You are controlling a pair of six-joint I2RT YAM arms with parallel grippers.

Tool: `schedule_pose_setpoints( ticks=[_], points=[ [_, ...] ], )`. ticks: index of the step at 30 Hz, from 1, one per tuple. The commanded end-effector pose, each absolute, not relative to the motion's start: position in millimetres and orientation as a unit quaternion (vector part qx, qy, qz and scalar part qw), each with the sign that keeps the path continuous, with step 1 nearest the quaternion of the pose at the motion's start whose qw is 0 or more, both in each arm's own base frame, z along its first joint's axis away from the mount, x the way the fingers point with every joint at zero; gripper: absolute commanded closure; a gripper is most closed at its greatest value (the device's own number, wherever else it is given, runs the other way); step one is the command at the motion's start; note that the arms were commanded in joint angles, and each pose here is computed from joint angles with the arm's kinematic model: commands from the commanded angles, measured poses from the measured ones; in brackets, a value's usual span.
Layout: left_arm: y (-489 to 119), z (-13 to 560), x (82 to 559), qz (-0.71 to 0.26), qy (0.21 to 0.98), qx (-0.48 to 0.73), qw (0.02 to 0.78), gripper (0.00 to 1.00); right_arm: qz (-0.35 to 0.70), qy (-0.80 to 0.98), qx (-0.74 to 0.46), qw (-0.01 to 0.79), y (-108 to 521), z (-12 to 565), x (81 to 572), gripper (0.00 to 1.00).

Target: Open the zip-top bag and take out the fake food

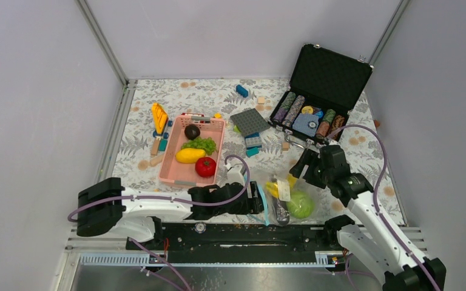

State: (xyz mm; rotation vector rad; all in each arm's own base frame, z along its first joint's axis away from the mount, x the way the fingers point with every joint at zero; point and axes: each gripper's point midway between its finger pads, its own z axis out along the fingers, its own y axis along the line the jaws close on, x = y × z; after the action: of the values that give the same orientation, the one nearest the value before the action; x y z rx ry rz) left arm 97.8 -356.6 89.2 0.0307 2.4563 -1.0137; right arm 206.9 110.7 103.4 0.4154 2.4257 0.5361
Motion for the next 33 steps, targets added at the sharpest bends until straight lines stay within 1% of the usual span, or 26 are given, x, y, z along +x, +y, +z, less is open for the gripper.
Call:
schedule_pose_setpoints(
  ticks=[1, 4, 6, 13, 14, 17, 18, 20, 23, 25, 29, 33],
  points=[
    [-384, 115, 99, -0.420, 0.874, 0.014, 0.244, 0.27, 0.171, 0.912, 0.165, 0.335, 93, 120, 199, 0.18],
    [-384, 113, 100, -0.420, 0.874, 0.012, 0.246, 0.27, 0.163, 0.915, 0.172, 0.326, 87, 112, 188, 0.18],
    [-384, 114, 100, -0.421, 0.873, 0.012, 0.247, 0.27, 0.157, 0.918, 0.174, 0.319, 85, 99, 183, 0.20],
    [-388, 118, 101, -0.429, 0.867, 0.013, 0.251, 0.27, 0.161, 0.923, 0.169, 0.305, 90, 77, 184, 0.32],
    [-388, 118, 102, -0.432, 0.866, 0.012, 0.253, 0.27, 0.163, 0.925, 0.167, 0.300, 91, 74, 184, 0.37],
    [-390, 121, 104, -0.443, 0.858, 0.008, 0.259, 0.24, 0.177, 0.925, 0.159, 0.295, 98, 73, 185, 0.56],
    [-391, 123, 105, -0.449, 0.854, 0.006, 0.262, 0.23, 0.185, 0.925, 0.154, 0.295, 101, 74, 186, 0.61],
    [-392, 125, 106, -0.460, 0.847, 0.001, 0.267, 0.20, 0.201, 0.922, 0.144, 0.299, 106, 77, 187, 0.67],
    [-394, 130, 109, -0.474, 0.836, -0.007, 0.275, 0.18, 0.223, 0.918, 0.123, 0.305, 114, 81, 188, 0.84],
    [-395, 129, 111, -0.472, 0.836, -0.007, 0.279, 0.16, 0.233, 0.917, 0.109, 0.305, 118, 83, 188, 0.88],
    [-393, 119, 117, -0.446, 0.847, -0.003, 0.290, 0.16, 0.247, 0.917, 0.091, 0.300, 124, 84, 186, 0.91],
    [-385, 104, 125, -0.423, 0.857, -0.023, 0.294, 0.15, 0.271, 0.914, 0.074, 0.293, 134, 85, 184, 0.96]
  ],
)
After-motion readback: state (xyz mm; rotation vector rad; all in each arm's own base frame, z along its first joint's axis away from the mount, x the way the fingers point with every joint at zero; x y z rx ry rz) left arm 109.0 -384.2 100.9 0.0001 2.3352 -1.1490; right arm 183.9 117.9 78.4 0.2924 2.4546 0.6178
